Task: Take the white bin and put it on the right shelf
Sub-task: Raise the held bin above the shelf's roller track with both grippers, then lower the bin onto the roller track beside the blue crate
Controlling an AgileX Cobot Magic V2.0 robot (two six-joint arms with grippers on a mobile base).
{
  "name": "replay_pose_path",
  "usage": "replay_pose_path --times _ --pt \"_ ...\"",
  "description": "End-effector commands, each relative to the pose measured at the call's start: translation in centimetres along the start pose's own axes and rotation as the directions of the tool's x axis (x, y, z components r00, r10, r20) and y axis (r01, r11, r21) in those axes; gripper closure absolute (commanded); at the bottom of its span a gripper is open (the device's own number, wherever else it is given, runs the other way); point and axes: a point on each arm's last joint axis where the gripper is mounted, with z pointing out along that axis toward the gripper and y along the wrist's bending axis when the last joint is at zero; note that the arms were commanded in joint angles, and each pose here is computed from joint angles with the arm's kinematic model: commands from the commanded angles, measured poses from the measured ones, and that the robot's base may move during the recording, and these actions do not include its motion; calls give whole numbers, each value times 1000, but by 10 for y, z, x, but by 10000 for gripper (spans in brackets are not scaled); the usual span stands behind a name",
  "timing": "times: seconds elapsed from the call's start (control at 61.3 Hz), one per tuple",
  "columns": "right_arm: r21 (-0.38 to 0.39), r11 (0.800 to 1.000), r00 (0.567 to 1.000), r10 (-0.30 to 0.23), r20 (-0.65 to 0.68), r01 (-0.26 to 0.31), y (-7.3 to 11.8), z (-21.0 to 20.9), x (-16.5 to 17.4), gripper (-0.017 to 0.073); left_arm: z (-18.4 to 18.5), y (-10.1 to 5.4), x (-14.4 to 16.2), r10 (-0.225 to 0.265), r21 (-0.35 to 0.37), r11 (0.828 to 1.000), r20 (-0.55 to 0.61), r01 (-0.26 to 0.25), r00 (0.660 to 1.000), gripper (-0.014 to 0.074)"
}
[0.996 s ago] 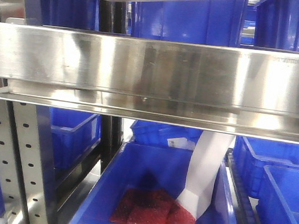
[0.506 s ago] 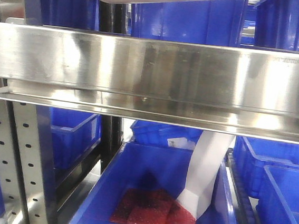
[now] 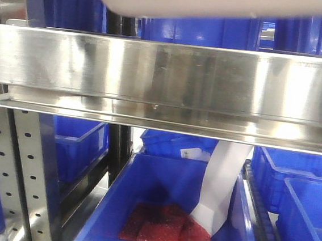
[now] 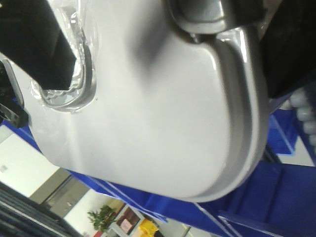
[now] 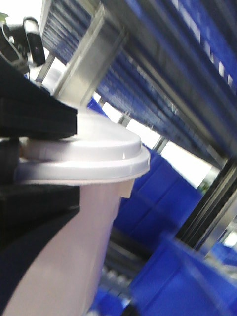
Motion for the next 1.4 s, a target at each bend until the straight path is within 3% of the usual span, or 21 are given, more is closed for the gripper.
replay_pose_path --times 0.0,0.065,0.294,0.392,0.457,0.555,0.604,0.669,0.735,0.832,0.865,0.963,1.061,1.175,1.273,1.387 --pt "-206 979 997 -12 -79 -5 22 5 5 440 1 -38 -6 -54 208 977 3 52 999 720" --pt "-192 981 997 -9 -82 -7 13 10 3 440 11 -26 -2 -73 189 979 -14 74 997 719" --pt "-149 989 996 -18 -84 5 -14 20 0 400 38 8 13 -65 156 985 -68 75 996 679" --pt "-141 990 996 -22 -88 10 -20 23 0 284 41 12 16 -35 152 987 -72 46 997 575" --pt "-134 990 995 -49 -86 37 -23 23 0 128 41 12 16 -8 154 988 -68 19 998 459" --pt "-103 991 992 -95 -79 87 -26 24 -1 -32 41 12 15 34 151 988 -59 -24 998 272" --pt "-87 988 988 -133 -75 127 -28 24 -1 -87 41 13 15 59 147 988 -58 -50 997 204" --pt "-54 979 977 -202 -72 199 -30 25 -3 -73 41 14 16 84 133 988 -59 -76 995 138" --pt "-6 955 951 -295 -90 296 -31 26 -5 -75 41 15 17 143 129 983 -68 -133 987 115" --pt "77 898 897 -421 -137 433 -31 27 -12 -75 41 18 18 178 107 980 -74 -169 981 116" --pt "110 864 867 -473 -159 491 -29 28 -17 -75 41 18 18 188 98 979 -75 -181 979 116" --pt "150 792 802 -563 -198 592 -22 28 -25 -75 39 17 15 251 79 967 -93 -244 964 116" --pt "147 747 759 -618 -205 648 -11 28 -32 -75 35 11 7 332 62 943 -105 -327 937 116" --pt "147 714 728 -657 -199 684 1 25 -35 -75 26 -4 -8 407 53 913 -94 -404 909 116" --pt "169 671 692 -693 -202 722 9 21 -37 -75 17 -17 -19 477 40 879 -84 -475 875 120" --pt "171 656 678 -710 -192 735 17 17 -36 -75 9 -27 -27 517 24 856 -63 -517 854 120"
